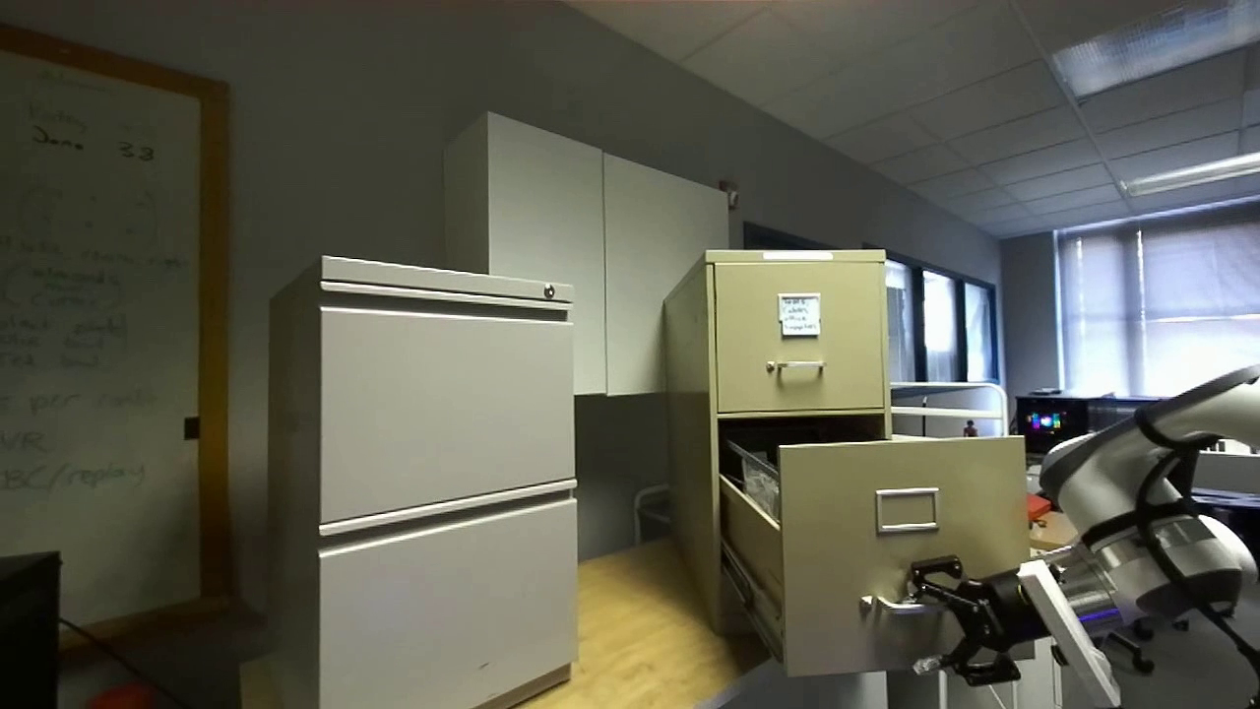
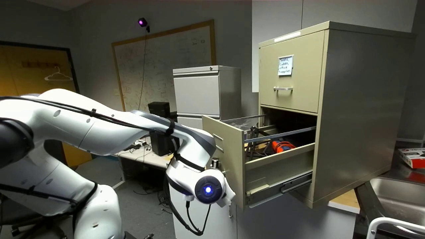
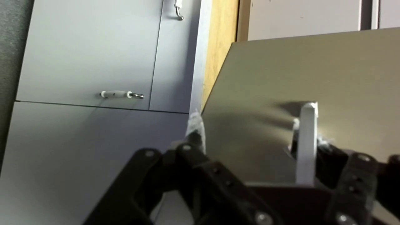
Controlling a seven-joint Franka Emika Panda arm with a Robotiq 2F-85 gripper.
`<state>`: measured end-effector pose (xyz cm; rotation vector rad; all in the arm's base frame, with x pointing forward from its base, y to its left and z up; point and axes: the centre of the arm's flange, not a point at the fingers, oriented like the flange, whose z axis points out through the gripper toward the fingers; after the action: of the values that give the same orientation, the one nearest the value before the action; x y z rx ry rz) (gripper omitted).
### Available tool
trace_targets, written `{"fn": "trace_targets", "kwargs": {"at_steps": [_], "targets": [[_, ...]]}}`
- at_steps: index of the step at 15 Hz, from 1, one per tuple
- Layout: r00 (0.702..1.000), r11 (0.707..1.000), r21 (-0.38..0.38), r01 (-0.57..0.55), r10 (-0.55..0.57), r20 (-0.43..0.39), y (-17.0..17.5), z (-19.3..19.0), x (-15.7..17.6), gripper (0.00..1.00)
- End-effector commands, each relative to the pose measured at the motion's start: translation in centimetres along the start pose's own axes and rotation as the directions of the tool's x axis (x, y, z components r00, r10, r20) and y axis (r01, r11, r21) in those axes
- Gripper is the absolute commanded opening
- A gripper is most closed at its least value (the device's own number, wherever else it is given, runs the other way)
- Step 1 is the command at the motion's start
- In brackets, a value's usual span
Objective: Open the bottom drawer of the right cabinet
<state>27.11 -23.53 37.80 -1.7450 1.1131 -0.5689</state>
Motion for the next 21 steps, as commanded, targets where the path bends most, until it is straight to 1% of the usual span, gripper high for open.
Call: {"fn": "trace_targets", "kwargs": {"at_steps": [1, 5, 7, 9, 11, 12, 14, 15, 17, 21], "targets": [[0.998, 0.988, -0.155, -0.002, -0.009, -0.068, 2.2, 2.3, -2.9, 1.00], [0.975, 0.969, -0.246, 0.018, -0.072, -0.211, -2.2, -0.1, -2.0, 1.00], [0.957, 0.949, -0.315, 0.013, -0.103, -0.271, -4.5, -1.3, -2.1, 1.00], [0.940, 0.921, -0.389, 0.000, -0.132, -0.314, -6.5, -1.8, -2.5, 1.00], [0.922, 0.885, -0.466, -0.026, -0.158, -0.353, -7.9, -1.8, -3.1, 1.00], [0.913, 0.864, -0.501, -0.043, -0.170, -0.371, -8.2, -1.6, -4.0, 1.00], [0.888, 0.821, -0.564, -0.087, -0.193, -0.418, -9.2, -1.5, -4.7, 1.00], [0.870, 0.798, -0.592, -0.116, -0.206, -0.448, -10.1, -1.9, -4.3, 1.00], [0.829, 0.748, -0.639, -0.181, -0.233, -0.508, -10.9, -2.0, -4.9, 1.00], [0.733, 0.647, -0.693, -0.317, -0.296, -0.612, -12.5, -2.7, -6.4, 1.00]]}}
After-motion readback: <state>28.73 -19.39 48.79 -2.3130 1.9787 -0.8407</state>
